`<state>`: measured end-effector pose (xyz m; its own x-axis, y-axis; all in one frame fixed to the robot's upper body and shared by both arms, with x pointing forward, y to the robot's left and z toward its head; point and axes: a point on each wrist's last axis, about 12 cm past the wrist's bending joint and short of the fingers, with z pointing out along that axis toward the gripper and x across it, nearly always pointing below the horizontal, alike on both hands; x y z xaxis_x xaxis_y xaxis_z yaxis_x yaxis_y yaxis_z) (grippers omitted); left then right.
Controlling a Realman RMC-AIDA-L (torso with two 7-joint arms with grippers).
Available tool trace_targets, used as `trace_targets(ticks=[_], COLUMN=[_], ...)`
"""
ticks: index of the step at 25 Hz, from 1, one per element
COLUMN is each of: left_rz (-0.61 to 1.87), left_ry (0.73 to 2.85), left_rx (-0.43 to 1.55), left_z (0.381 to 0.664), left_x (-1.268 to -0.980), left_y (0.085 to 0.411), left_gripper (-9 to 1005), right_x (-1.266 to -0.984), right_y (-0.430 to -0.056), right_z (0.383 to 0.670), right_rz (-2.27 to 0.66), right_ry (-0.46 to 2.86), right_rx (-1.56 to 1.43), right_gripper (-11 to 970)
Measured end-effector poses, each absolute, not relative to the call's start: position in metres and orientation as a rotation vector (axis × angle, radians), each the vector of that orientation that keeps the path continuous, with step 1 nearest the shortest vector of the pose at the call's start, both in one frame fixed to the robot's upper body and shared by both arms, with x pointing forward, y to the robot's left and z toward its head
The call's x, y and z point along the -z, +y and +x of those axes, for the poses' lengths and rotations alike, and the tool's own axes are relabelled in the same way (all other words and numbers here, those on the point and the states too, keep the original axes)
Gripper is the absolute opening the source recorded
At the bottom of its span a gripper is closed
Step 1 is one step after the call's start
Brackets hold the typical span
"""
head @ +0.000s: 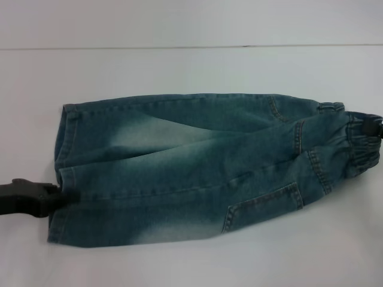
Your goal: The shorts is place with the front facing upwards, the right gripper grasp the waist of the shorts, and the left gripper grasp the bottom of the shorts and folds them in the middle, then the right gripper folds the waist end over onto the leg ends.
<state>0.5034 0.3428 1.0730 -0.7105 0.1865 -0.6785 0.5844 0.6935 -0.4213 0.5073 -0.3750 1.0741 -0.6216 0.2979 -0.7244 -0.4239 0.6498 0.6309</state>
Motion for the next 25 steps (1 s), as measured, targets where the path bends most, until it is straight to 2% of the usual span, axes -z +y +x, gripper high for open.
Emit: trace_targets(ticks=[3,9,25], left_rz=[0.592,0.597,0.548], left_ry=[2.283,2.256,2.117], left_rx=[0.857,0.884,0.933], left_z=[0.505,0.505,0.508], left_x=[-1.075,-1.078,-1.096], left_y=[0.342,0.34,0.348], left_gripper=[247,46,47], right_x=[-1.074,-1.074,-1.081], right_y=[-0.375,-0.375,-0.377], right_z=[0.507,0.507,0.504], right_rz=[-0.098,-0.099,-0.095], right_ry=[1.989,1.988,1.925], right_rx=[-1.04,-1.04,-1.082], right_gripper=[45,45,45])
